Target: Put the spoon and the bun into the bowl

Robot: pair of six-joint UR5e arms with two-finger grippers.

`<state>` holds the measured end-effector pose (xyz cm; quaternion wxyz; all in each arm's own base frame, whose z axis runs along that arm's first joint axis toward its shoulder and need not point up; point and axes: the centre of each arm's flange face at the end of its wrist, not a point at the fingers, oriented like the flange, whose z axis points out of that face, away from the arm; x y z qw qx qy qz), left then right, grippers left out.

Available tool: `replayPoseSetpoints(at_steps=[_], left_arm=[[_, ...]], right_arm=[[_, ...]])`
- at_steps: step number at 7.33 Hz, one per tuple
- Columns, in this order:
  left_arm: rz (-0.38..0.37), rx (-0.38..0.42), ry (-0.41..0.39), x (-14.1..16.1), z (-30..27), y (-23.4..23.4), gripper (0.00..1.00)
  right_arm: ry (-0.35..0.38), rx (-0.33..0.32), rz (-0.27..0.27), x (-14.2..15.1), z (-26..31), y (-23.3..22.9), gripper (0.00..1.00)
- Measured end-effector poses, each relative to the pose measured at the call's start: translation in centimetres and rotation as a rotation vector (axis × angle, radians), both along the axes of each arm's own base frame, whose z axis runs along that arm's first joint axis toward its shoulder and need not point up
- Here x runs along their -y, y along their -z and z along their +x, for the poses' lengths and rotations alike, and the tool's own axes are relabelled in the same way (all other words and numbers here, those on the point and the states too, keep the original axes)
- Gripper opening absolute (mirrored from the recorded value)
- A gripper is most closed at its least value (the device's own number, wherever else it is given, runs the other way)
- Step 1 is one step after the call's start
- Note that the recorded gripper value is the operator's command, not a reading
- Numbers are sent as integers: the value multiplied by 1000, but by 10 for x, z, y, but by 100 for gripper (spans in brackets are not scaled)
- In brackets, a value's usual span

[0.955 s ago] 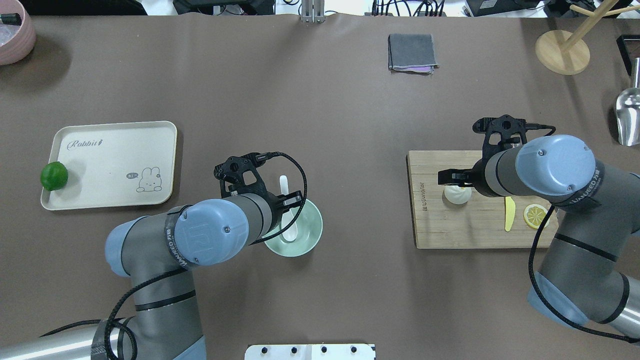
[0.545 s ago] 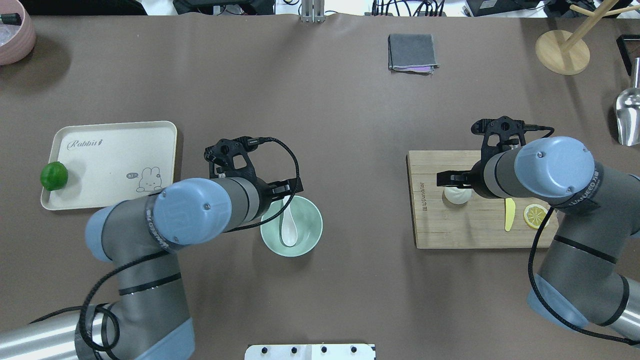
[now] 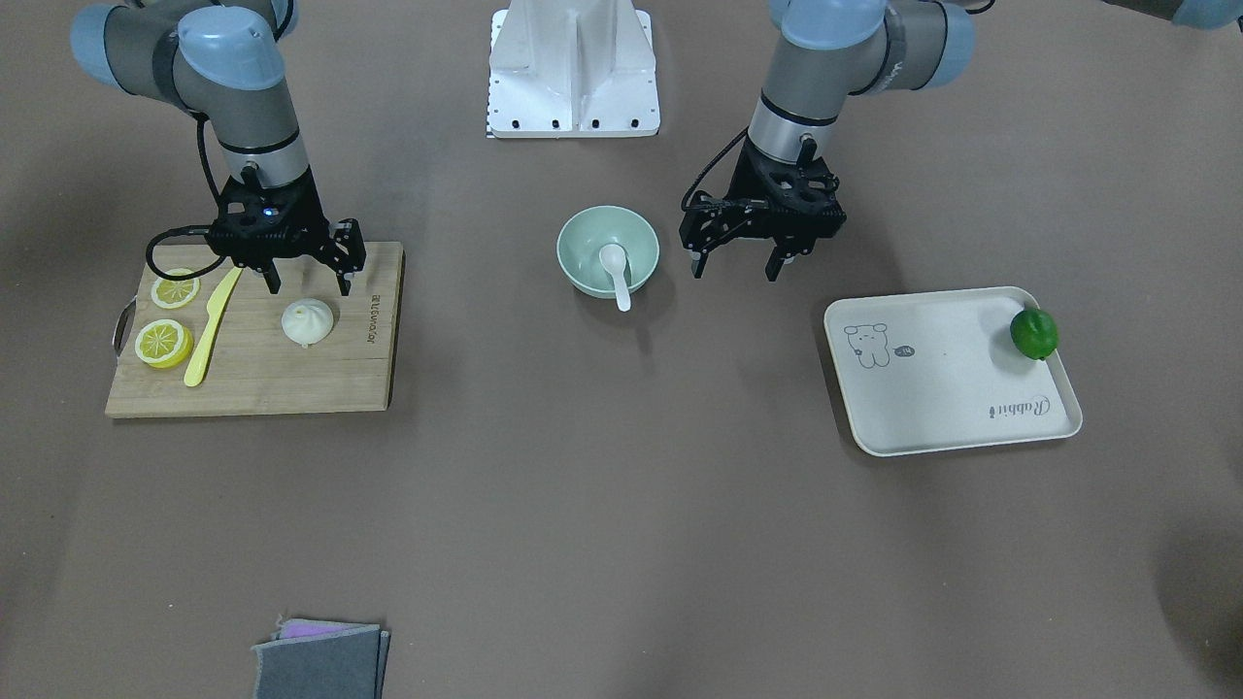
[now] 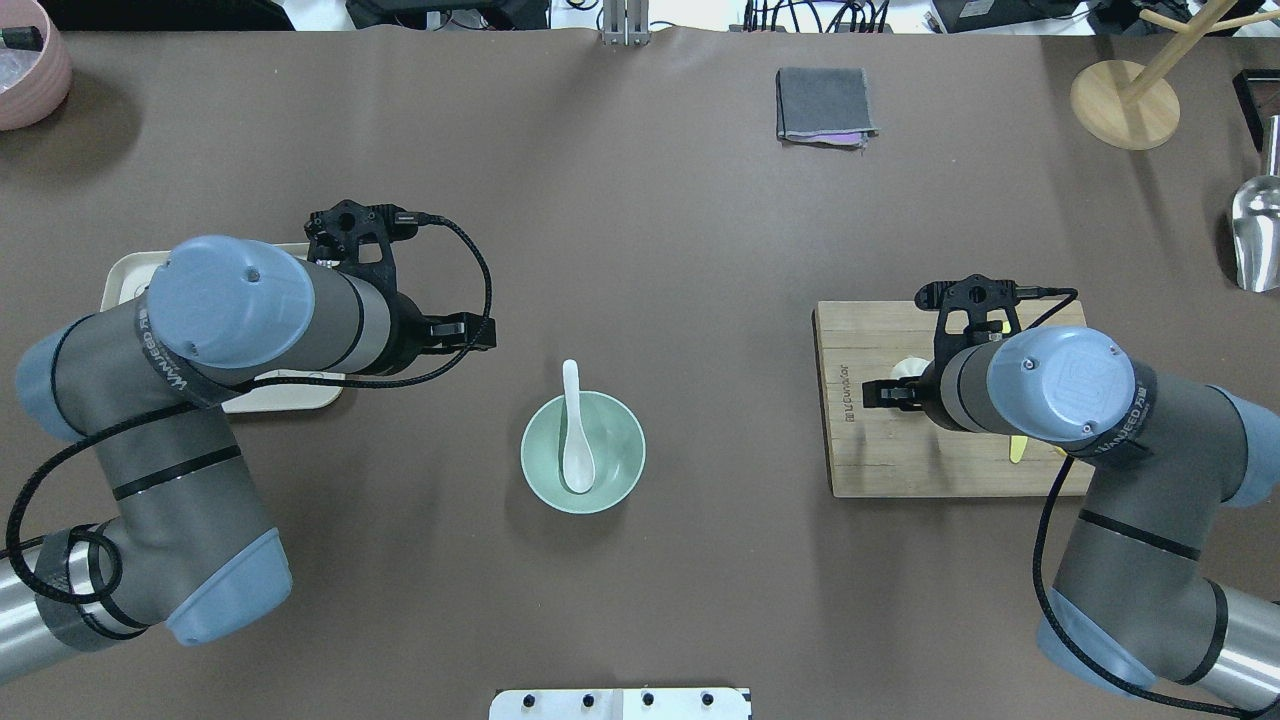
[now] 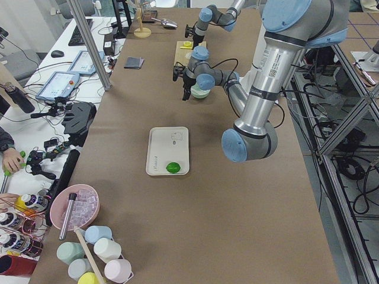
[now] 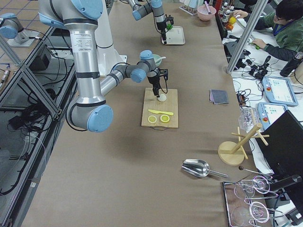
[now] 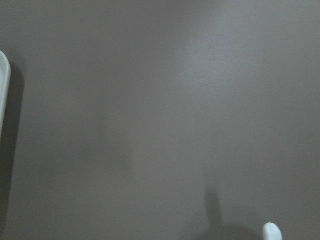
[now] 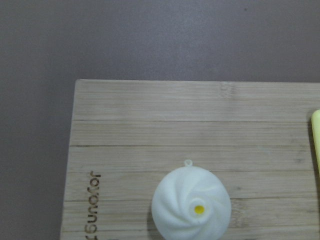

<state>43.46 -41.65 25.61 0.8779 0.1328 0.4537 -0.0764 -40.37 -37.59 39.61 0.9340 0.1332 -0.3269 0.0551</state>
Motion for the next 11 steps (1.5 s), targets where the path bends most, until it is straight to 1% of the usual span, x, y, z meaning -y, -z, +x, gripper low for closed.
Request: replayPoseSetpoints(at_steps=[1,2,3,4,7,9,10,11], left_arm=[[2,3,-2,1,-1,-1,98],[3,4,-3,1,-2,-2,98],[4,4,-3,1,-2,-2,98],[5,4,-2,1,-2,-2,98],[3,6,0,1,-2,-3,98],[-1,9,-1,1,0,-5,98],[-3,10,-1,1,1,-6,98],[-3,10,-2,1,2,-6,98]], right_arm=[[3,-19,6,0,-3,-7,57],[4,-33,11,1,-4,-11,44],[1,-42,17,3,-3,-12,20],[-3,-46,20,4,-2,-13,0],[-20,-52,34,7,0,-11,0],[-35,-37,40,12,3,0,0],[-45,-28,36,15,2,15,0],[-58,-20,25,18,-3,40,0]])
